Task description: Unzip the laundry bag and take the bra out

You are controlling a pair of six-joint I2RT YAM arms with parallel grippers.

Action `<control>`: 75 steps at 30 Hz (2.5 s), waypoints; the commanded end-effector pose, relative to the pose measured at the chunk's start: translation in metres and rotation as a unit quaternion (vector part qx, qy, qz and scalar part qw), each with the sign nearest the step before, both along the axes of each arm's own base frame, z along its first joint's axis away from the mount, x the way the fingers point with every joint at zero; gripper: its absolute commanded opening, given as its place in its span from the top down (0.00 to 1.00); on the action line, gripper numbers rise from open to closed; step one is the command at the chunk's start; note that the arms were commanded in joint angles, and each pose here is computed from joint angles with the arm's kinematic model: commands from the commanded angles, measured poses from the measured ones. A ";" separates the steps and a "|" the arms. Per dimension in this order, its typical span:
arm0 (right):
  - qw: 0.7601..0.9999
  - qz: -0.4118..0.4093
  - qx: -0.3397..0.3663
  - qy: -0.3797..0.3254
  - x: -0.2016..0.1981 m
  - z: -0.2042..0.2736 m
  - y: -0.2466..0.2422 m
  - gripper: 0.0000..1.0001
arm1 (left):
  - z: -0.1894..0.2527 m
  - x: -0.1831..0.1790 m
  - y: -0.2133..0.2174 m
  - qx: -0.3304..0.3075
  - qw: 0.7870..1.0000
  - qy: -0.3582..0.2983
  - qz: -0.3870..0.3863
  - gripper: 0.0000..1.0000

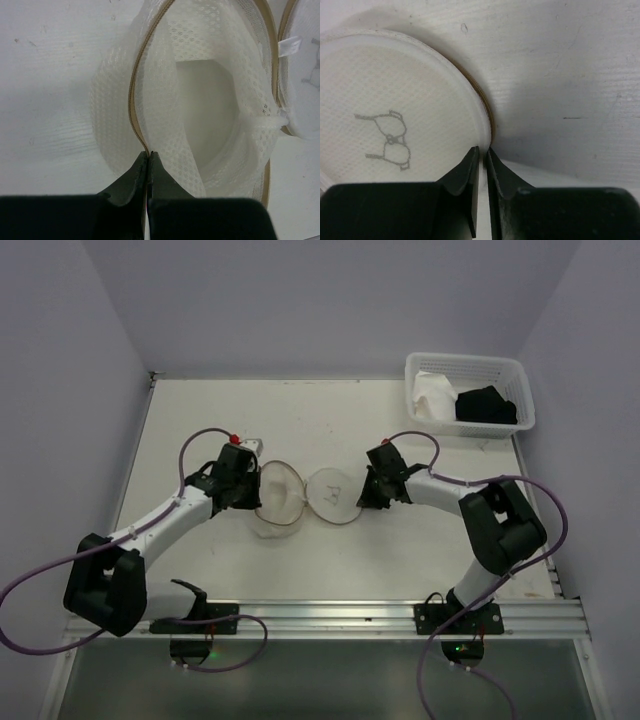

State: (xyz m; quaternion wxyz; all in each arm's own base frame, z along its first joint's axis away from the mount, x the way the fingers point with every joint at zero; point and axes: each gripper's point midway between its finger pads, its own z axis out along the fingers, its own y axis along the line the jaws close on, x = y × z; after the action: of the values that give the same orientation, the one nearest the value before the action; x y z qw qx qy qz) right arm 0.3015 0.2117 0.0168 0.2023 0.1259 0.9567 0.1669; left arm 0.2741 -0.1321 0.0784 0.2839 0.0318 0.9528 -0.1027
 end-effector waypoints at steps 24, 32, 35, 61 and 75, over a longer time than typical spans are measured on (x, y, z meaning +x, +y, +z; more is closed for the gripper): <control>0.950 0.054 -0.184 -0.245 0.038 0.206 -0.071 1.00 | -0.036 0.033 -0.150 -0.164 0.980 0.043 -0.101 1.00; 0.941 0.057 -0.232 -0.241 0.048 0.204 -0.082 1.00 | -0.006 0.044 -0.156 -0.182 0.978 0.018 -0.098 1.00; 0.935 0.051 -0.266 -0.231 0.052 0.197 -0.091 1.00 | 0.008 0.045 -0.143 -0.183 0.979 0.008 -0.085 0.91; 0.897 0.021 -0.369 -0.244 0.081 0.231 -0.112 1.00 | -0.022 0.058 -0.119 -0.276 0.960 0.023 -0.040 0.66; 0.864 0.038 -0.448 -0.225 0.080 0.227 -0.104 1.00 | -0.049 0.062 -0.134 -0.284 0.957 0.047 -0.028 1.00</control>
State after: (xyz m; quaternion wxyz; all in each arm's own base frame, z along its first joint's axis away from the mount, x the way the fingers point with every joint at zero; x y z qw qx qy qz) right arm 0.3816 0.1079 0.2311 0.4349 -0.0527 0.8731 -0.2140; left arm 0.3268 -0.2561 0.0167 0.2172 -0.0324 0.9069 -0.3596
